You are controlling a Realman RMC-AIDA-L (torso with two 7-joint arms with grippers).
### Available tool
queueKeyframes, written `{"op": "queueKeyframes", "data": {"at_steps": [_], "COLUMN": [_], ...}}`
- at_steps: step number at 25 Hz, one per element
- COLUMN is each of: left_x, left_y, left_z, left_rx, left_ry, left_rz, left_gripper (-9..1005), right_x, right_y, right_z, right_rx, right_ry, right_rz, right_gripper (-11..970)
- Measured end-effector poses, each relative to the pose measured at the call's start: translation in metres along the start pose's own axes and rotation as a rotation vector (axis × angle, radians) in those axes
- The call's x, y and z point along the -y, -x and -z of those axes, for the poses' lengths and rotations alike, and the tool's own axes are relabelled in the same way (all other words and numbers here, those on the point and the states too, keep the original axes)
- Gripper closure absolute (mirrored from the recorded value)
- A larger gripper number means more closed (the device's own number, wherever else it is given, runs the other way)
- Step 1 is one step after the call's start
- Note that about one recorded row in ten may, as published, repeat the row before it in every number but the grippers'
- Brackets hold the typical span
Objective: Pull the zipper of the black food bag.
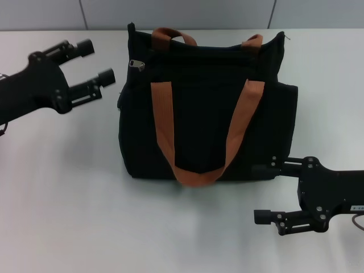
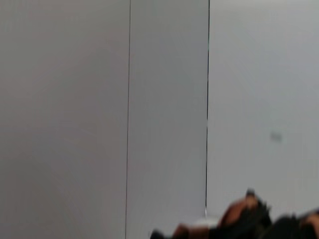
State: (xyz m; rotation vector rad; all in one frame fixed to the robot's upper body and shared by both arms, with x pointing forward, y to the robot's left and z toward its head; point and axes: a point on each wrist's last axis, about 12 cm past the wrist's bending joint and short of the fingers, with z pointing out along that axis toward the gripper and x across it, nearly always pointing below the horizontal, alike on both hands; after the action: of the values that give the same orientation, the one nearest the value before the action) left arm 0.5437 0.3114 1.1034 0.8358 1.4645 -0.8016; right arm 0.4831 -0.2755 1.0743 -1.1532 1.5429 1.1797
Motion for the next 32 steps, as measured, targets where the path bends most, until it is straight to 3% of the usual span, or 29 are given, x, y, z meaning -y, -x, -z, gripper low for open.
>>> {"op": "queueKeyframes", "data": {"at_steps": [5,14,19,23,32], "left_x": [-0.004,-0.007,-0.005,-0.003,0.000], "left_y": [-0.003,-0.007,-0.008,-0.013,-0.015], "left_z": [-0.017,-0.040,-0.047,-0.041,-0.037], "left_rx": [-0.112,-0.187,-0.180,-0.125,-0.100], "left_ry": [-0.028,-0.030,-0.017,0.058,0.067], "left_rz": [-0.020,-0.053,-0.089,-0.197,-0.212], "left_gripper": [331,358,374,386,604], "right_x": [0.000,0.000,0.000,0.000,0.000], "right_y": [0.000,0.000,0.000,0.000,0.000], "right_z": [0.001,0.001,0.000,0.000,0.000], "right_rx": [-0.003,-0.001,0.000,0.000,0.003], "right_ry": [-0.004,-0.004,-0.004,-0.006,-0.005], "right_rz": [-0.010,-0.014,-0.018,-0.022,-0.024], "right_gripper": [133,132,133,133,133]}}
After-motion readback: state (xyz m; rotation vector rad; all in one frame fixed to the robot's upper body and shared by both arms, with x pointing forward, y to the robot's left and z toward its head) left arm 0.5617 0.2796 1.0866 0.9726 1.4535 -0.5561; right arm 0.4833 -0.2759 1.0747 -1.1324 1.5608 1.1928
